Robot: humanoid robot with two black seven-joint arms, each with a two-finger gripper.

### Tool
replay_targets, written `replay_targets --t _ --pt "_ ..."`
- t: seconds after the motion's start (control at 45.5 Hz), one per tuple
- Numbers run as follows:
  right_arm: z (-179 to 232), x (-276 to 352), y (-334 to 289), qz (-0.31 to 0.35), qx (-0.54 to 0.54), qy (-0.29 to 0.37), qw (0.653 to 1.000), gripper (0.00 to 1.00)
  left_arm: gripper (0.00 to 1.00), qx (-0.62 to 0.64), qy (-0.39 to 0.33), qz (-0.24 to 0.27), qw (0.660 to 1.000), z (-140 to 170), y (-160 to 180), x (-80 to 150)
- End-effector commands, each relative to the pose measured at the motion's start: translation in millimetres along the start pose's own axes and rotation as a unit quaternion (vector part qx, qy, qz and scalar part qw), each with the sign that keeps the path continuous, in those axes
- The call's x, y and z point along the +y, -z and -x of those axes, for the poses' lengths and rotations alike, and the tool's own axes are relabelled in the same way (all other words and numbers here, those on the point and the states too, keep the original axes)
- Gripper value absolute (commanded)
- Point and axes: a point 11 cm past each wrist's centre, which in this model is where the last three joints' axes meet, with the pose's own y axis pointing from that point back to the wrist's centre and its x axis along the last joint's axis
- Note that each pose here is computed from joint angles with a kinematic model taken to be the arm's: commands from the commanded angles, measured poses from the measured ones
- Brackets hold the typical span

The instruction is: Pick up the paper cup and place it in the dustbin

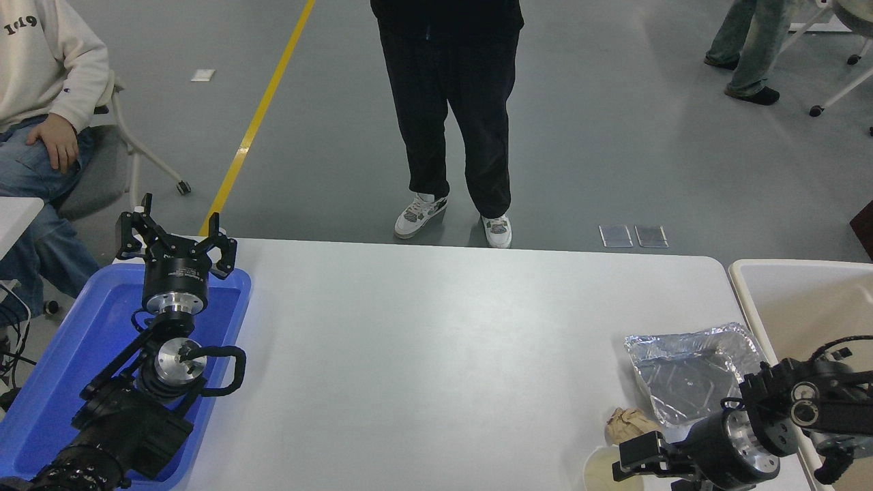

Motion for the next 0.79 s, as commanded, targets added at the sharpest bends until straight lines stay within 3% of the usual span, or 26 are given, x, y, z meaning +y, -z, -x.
replay_targets --t 0.0,0.022,0.154,0.308,0.571,0.659,0.747,0.769 --pt "-0.1 -4.2 -3.1 -0.003 0.003 -0.002 1.0 0.97 0.99 0.0 0.0 0.0 1.0 -0.1 -0.1 0.0" --pt "-0.2 -3.9 -3.1 -0.005 0.003 -0.003 1.0 0.9 0.99 0.0 0.0 0.0 1.0 -0.1 -0.1 0.0" --pt "-0.4 -3.2 -2.1 -0.013 0.002 -0.004 1.0 0.75 0.99 0.0 0.0 0.0 1.0 -0.1 -0.1 0.0" --pt "-0.3 -1.5 -2.9 -0.018 0.004 -0.004 1.0 0.63 0.99 0.0 0.0 0.0 1.0 -0.1 -0.1 0.0" --pt "0.5 2.2 -4.8 -0.031 0.005 -0.006 0.999 0.52 0.99 0.0 0.0 0.0 1.0 -0.1 -0.1 0.0" --pt "0.4 3.0 -4.5 -0.037 0.014 -0.007 0.999 0.39 0.99 0.0 0.0 0.0 1.0 -0.1 -0.1 0.0" --pt "1.1 2.7 -4.9 -0.035 0.02 -0.006 0.999 0.02 0.99 0.0 0.0 0.0 1.0 -0.1 -0.1 0.0" --pt "1.2 3.1 -5.4 -0.034 0.02 -0.006 0.999 0.0 0.99 0.0 0.0 0.0 1.0 0.0 -0.1 0.0"
